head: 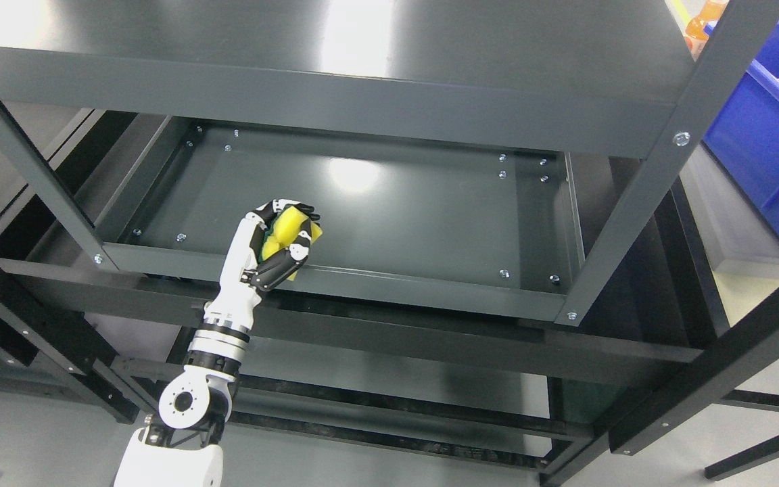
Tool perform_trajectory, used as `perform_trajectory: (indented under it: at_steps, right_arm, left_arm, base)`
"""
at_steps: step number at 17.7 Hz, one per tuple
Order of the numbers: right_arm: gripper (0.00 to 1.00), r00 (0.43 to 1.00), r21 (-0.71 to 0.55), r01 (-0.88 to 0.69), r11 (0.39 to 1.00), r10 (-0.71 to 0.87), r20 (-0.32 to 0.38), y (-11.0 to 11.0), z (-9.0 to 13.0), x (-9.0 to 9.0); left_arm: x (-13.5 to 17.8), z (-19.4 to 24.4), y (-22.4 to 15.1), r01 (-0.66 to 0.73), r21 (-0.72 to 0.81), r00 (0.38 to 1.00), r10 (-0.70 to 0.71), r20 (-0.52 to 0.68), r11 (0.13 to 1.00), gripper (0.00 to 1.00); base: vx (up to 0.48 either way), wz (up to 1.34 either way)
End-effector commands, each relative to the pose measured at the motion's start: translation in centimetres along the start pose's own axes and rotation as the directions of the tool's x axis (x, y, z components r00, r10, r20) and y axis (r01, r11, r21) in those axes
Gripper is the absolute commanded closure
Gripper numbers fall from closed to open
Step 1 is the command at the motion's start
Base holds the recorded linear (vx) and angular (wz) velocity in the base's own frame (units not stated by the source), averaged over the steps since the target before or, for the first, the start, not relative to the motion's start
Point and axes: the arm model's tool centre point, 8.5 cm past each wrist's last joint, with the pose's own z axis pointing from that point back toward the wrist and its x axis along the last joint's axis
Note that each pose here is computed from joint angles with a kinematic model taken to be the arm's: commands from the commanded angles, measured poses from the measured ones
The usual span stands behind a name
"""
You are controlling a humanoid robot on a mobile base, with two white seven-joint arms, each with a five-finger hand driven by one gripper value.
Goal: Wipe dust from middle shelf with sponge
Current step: 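Lift the sponge off the shelf and draw the left hand back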
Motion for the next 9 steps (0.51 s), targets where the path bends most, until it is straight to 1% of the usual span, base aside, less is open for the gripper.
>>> perform_trajectory:
  at_steps: [1,4,9]
  right_arm:
    - [0.00,1.000,-0.014,0.002,1.000,-0.002,0.022,-1.01,0.01,0.94]
    - [0.00,1.000,-0.014,0.001,1.000,0.000,0.022,-1.01,0.01,0.95]
    - [0.00,1.000,-0.014,0.002,1.000,-0.002,0.022,-1.01,0.01,0.94]
  left_arm:
    - [4.41,0.81,4.12,0.013,0.109,0.993,-0.025,0.112,0.994,0.99]
    - [4.43,0.85,4.33,0.013,0.114,0.993,-0.026,0.111,0.993,0.99]
    - [4.18,0.72,3.60,0.009,0.095,0.994,-0.018,0.105,0.995,0.99]
  base:
    - [0.000,0.00]
    - [0.000,0.00]
    - [0.000,0.00]
